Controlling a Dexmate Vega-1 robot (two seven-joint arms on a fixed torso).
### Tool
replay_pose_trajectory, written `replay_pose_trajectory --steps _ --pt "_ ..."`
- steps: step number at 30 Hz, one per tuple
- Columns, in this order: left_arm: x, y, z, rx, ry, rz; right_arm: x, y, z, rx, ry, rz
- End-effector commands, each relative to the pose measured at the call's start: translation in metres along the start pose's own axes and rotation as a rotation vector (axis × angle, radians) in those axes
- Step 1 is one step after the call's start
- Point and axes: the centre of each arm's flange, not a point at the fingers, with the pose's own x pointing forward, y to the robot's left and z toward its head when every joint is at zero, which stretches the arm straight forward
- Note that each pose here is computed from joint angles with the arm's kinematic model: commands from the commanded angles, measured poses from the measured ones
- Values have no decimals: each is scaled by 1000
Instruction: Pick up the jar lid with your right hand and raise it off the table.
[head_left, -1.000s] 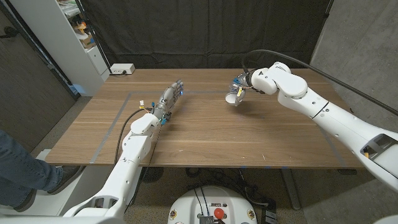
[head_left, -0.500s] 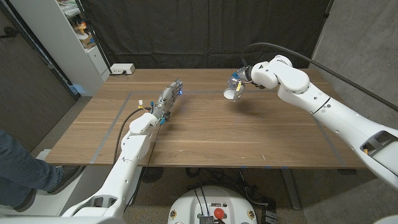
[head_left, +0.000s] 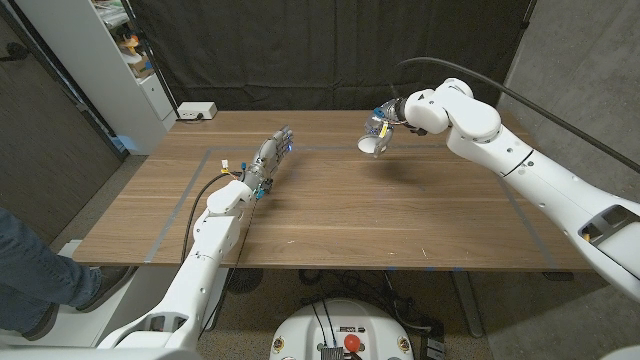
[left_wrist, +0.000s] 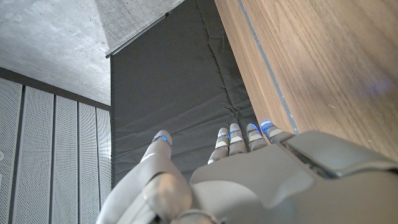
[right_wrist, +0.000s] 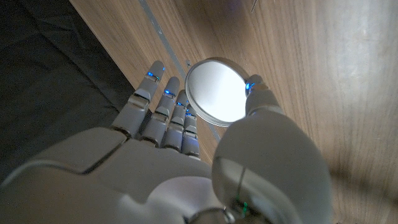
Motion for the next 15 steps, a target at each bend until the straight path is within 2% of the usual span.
replay_pose_trajectory --steps 1,15 --pt "0 2 1 1 -4 0 -8 -18 -9 30 7 -17" --pt "0 1 4 8 -3 -4 -22 -36 -20 78 4 -51"
